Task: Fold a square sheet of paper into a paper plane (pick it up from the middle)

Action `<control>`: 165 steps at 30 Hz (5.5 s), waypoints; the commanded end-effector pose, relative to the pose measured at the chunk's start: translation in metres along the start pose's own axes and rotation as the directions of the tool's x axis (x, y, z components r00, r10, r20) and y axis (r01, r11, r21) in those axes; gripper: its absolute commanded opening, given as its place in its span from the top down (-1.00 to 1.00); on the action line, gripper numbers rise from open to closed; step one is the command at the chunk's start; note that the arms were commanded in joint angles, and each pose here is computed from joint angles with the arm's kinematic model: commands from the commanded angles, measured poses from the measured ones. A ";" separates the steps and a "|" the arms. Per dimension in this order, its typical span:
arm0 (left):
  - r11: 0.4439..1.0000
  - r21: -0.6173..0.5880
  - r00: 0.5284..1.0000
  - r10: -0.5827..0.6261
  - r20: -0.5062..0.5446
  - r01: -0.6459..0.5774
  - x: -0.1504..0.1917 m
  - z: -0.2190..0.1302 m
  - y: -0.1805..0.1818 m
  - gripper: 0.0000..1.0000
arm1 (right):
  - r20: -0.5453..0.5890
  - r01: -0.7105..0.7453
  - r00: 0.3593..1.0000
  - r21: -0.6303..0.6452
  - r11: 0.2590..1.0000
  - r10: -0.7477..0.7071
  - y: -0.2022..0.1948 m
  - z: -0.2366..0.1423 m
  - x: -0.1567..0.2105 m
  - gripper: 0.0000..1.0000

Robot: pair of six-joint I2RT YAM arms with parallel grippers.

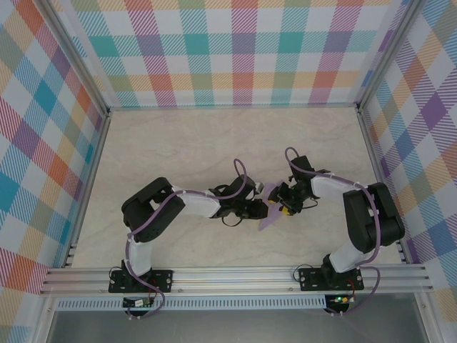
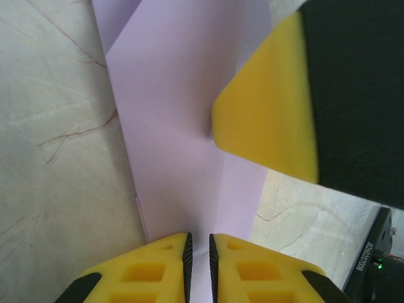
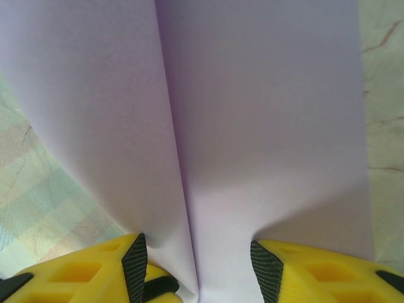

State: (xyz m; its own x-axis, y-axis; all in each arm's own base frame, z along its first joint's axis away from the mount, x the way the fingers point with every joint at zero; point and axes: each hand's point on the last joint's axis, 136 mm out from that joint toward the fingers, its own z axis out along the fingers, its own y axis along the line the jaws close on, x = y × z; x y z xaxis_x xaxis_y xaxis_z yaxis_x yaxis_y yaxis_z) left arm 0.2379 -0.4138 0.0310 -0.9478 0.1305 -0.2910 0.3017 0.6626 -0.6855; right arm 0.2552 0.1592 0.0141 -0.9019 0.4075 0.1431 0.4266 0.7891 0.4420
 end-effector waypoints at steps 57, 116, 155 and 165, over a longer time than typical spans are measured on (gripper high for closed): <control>0.987 0.113 0.973 -0.133 0.190 0.112 -0.041 -0.035 -0.011 0.68 | -0.025 -0.085 0.995 0.310 0.947 0.098 -0.076 0.026 0.018 0.10; 0.989 0.011 0.988 -0.150 0.040 0.149 -0.008 0.005 0.019 0.94 | -0.043 -0.107 0.990 0.354 0.929 0.131 -0.084 0.033 0.021 0.09; 0.992 0.068 0.993 -0.111 0.045 0.108 -0.015 0.004 0.000 0.91 | -0.065 -0.077 0.992 0.362 0.929 0.107 -0.083 0.038 0.021 0.02; 0.993 0.035 0.992 -0.117 0.036 0.116 -0.011 0.006 0.007 0.92 | -0.067 -0.075 0.992 0.365 0.928 0.106 -0.084 0.039 0.022 0.02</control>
State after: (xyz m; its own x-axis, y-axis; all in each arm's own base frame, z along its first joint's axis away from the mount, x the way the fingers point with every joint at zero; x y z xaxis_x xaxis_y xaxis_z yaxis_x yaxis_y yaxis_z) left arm 0.2522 -0.4120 0.0278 -0.9741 0.0082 -0.2260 0.1807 0.6293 -0.7559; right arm 0.2511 0.1560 0.0052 -0.8722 0.4469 0.1992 0.4892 0.8027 0.3411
